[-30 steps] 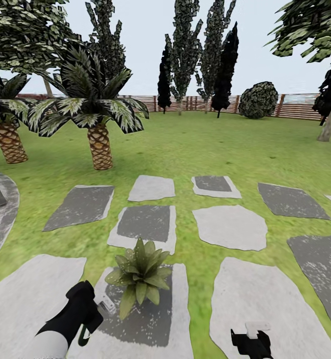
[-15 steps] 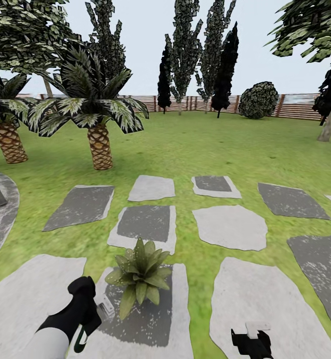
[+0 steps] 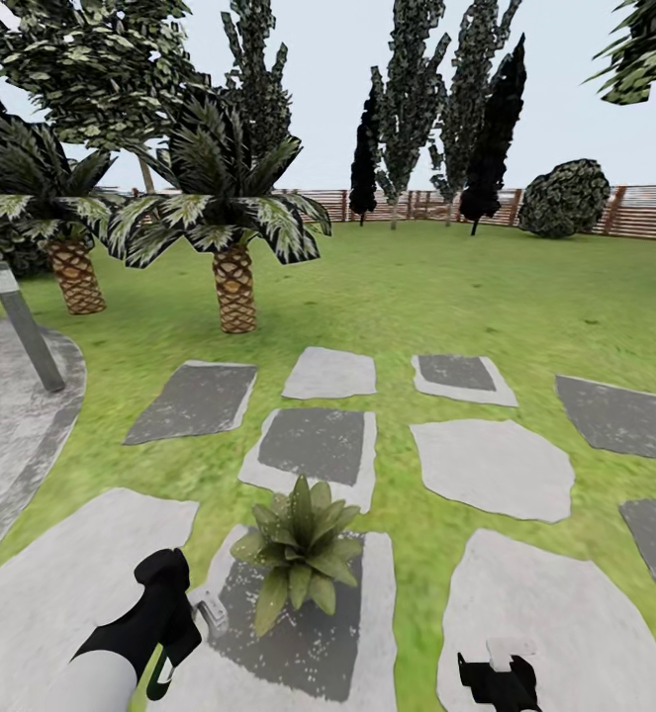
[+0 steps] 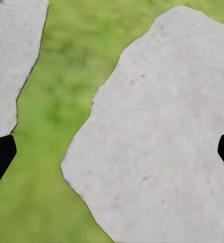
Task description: Pick up the pesticide atomizer in the garden and spray insectifuge to fully cover both potted plants in the garden.
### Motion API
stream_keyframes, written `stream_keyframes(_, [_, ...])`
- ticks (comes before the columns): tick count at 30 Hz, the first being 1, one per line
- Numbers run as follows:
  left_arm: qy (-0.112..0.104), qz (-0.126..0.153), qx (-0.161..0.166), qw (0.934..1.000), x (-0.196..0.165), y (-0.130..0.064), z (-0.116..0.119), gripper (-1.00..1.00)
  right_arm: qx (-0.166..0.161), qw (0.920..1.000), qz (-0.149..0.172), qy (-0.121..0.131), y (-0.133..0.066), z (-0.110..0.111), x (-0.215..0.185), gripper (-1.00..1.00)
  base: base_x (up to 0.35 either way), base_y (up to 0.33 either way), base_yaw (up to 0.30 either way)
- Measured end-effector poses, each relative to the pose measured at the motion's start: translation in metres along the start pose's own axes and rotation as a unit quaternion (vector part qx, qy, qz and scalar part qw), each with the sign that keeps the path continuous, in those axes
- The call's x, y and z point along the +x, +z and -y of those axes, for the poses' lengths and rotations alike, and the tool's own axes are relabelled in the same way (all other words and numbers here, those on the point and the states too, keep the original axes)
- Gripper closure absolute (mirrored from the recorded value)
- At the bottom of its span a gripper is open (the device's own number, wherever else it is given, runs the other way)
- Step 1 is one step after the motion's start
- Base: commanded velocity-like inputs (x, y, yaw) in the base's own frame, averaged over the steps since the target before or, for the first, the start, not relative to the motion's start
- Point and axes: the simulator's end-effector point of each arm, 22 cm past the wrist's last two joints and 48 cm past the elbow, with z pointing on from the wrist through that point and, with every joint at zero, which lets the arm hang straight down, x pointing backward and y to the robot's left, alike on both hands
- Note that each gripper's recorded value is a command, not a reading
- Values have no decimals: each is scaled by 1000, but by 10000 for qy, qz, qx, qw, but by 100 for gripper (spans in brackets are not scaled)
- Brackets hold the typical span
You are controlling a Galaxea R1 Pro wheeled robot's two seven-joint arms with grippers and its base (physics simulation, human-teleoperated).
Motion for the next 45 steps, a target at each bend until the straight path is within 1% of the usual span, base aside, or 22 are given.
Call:
stream_keyframes(6, [0,-9,-1,10000,1,1,0,100,1,10000,-3,1,0,0,0,-100,122,-239,61])
stream_keyframes(10, [5,-23,4,10000,2,2,1,100,-2,10000,-4,-2,0,0,0,-100,-11,-270,7])
stream_keyframes(14, [2,-27,2,10000,3,2,1,100,-4,10000,-5,-3,0,0,0,-100,-73,-193,155])
stream_keyframes(25, [-40,12,-1,10000,0,0,-1,100,-5,10000,-4,-7,0,0,0,-100,-2,-11,258])
stream_keyframes(35, [-24,96,-70,9999,-5,-7,-7,100,5,10000,1,-13,0,1,0,-100,301,-34,15])
stream_keyframes(45, [48,99,-30,9999,-4,-6,-4,100,7,10000,0,-2,0,1,0,-100,40,-13,0])
